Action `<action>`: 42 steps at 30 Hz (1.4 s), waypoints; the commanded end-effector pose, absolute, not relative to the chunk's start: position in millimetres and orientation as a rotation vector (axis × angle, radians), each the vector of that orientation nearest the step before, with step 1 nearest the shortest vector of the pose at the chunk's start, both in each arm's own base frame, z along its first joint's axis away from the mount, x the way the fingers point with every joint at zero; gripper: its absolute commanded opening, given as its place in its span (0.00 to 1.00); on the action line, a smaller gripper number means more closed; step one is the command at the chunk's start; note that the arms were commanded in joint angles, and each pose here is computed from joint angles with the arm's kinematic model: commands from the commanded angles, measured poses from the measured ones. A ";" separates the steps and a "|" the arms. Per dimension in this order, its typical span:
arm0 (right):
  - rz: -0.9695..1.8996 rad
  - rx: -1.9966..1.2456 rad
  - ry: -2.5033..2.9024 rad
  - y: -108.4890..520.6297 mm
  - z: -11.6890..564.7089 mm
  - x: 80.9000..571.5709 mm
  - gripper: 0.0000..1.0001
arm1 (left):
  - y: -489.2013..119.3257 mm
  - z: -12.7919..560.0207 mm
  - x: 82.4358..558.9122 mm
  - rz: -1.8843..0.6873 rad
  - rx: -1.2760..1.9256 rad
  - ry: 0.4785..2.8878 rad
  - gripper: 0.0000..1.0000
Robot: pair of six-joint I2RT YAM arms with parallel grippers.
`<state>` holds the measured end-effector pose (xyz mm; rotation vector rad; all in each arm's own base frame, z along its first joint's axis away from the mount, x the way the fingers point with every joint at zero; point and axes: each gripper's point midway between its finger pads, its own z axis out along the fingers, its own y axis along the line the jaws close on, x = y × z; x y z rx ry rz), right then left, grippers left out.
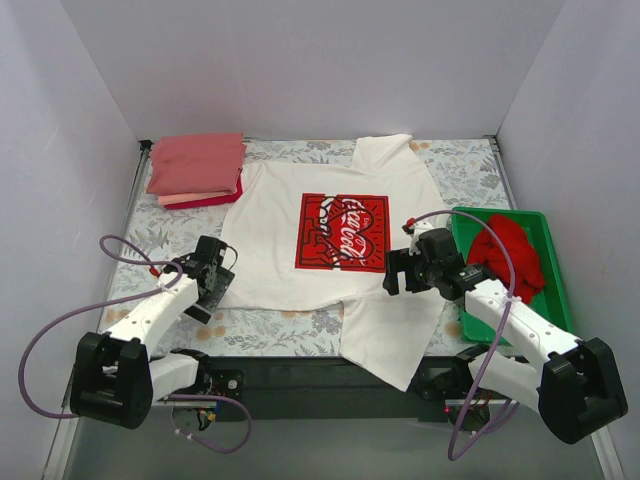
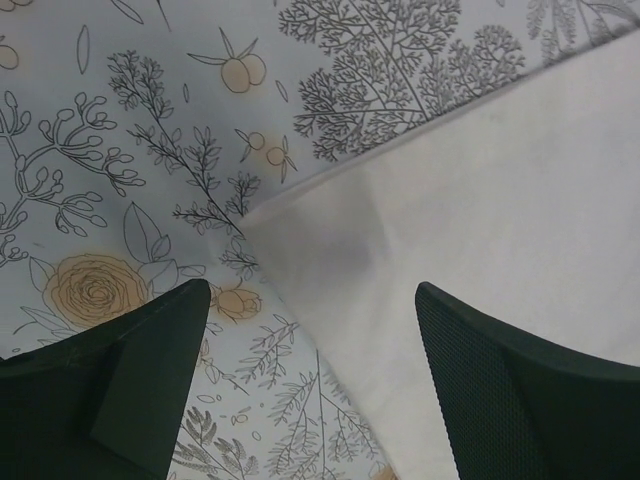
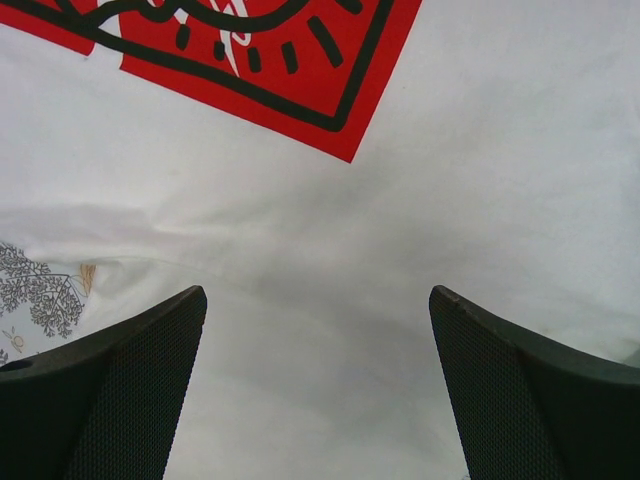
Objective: Fold and stack the t-shirts
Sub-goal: Flatten the tshirt out
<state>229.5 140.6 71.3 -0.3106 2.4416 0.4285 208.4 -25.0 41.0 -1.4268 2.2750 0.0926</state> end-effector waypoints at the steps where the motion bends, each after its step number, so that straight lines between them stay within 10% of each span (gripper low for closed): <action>1: 0.453 -0.351 2.401 148.3 77.5 229.7 0.98 | -9.4 29.6 206.7 0.181 -1.482 2.223 0.82; 18: 0.428 -0.436 2.411 157.1 81.5 220.6 0.98 | -3.7 3.2 198.4 0.225 -1.512 2.259 0.00; 32: 0.375 -1.299 2.553 205.4 46.0 4.7 0.90 | -4.0 17.4 207.4 0.146 -1.503 2.189 0.00; 42: 0.156 -1.365 2.615 179.4 16.2 -4.7 0.61 | -5.4 18.5 207.6 0.144 -1.504 2.199 0.00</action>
